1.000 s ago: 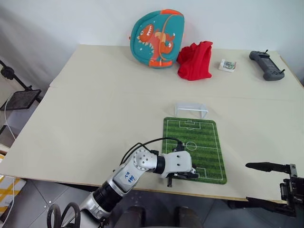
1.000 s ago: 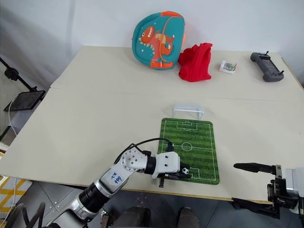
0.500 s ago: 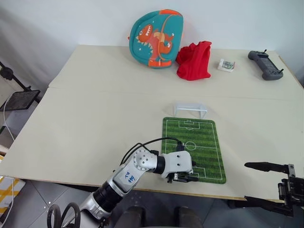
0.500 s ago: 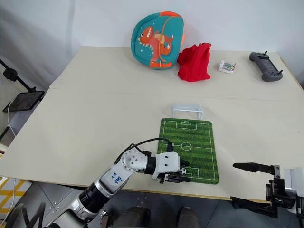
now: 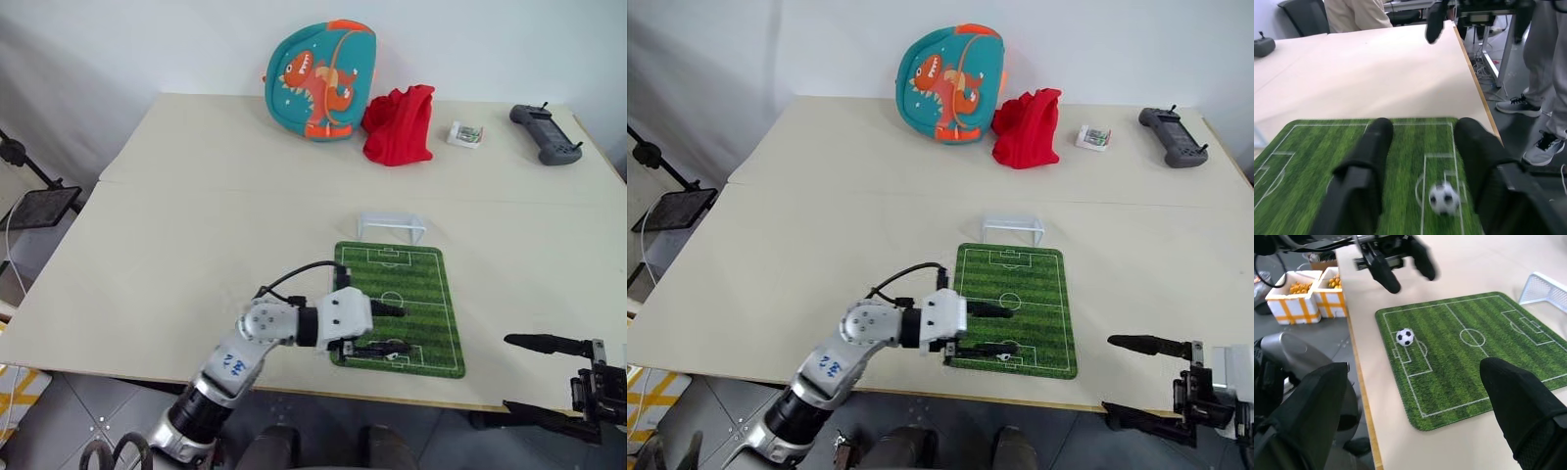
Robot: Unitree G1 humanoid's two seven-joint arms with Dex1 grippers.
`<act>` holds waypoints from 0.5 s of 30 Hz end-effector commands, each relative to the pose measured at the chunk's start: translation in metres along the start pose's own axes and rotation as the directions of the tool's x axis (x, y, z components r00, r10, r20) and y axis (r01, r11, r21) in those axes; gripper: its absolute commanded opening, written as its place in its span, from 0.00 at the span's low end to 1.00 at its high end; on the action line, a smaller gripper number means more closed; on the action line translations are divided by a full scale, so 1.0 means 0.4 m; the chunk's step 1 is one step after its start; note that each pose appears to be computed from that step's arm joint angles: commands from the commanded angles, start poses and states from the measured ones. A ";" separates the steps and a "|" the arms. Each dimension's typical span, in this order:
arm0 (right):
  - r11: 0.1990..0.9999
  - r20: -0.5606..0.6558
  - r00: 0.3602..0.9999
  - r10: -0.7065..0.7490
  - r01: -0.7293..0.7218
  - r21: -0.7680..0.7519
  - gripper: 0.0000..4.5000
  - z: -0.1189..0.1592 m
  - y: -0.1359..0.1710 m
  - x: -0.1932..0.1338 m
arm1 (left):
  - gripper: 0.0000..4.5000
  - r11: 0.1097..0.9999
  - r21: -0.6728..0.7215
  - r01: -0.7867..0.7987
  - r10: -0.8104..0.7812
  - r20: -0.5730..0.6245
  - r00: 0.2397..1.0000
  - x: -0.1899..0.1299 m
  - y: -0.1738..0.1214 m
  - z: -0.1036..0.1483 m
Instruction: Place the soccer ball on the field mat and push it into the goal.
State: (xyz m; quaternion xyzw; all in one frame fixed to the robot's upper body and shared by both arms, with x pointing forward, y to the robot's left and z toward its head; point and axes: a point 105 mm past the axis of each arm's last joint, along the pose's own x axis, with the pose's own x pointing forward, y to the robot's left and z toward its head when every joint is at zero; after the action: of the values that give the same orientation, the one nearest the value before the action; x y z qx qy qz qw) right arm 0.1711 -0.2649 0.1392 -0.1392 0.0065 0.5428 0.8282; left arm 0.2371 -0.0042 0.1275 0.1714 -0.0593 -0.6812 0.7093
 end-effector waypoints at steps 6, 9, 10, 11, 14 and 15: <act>0.999 0.012 1.000 0.027 -0.027 -0.028 1.00 0.003 0.001 -0.012 | 0.01 0.992 -0.100 0.079 -0.076 0.034 0.997 0.044 -0.078 0.001; 0.999 -0.001 1.000 0.018 -0.018 -0.032 1.00 0.002 0.001 -0.024 | 0.01 0.983 -0.148 0.105 -0.105 0.004 0.994 0.064 -0.099 -0.016; 1.000 -0.008 1.000 0.018 -0.018 -0.026 1.00 -0.001 0.005 -0.029 | 0.01 0.979 -0.167 0.114 -0.118 -0.011 0.993 0.069 -0.107 -0.026; 1.000 -0.012 1.000 0.017 -0.017 -0.020 1.00 -0.003 0.009 -0.033 | 0.01 0.977 -0.178 0.113 -0.119 -0.025 0.993 0.074 -0.109 -0.033; 1.000 -0.014 1.000 0.015 -0.015 -0.011 1.00 -0.006 0.017 -0.035 | 0.01 0.969 -0.202 0.143 -0.156 -0.049 0.987 0.077 -0.124 -0.042; 1.000 -0.014 1.000 0.013 -0.013 -0.009 1.00 -0.007 0.020 -0.034 | 0.01 0.969 -0.203 0.142 -0.157 -0.056 0.986 0.080 -0.123 -0.045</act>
State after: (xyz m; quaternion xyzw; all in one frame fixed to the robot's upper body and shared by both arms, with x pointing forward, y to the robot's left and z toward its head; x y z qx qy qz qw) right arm 0.1656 -0.2755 0.1295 -0.1300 0.0218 0.5267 0.8398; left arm 0.2014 -0.0304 0.0872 0.1250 0.0527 -0.7244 0.6759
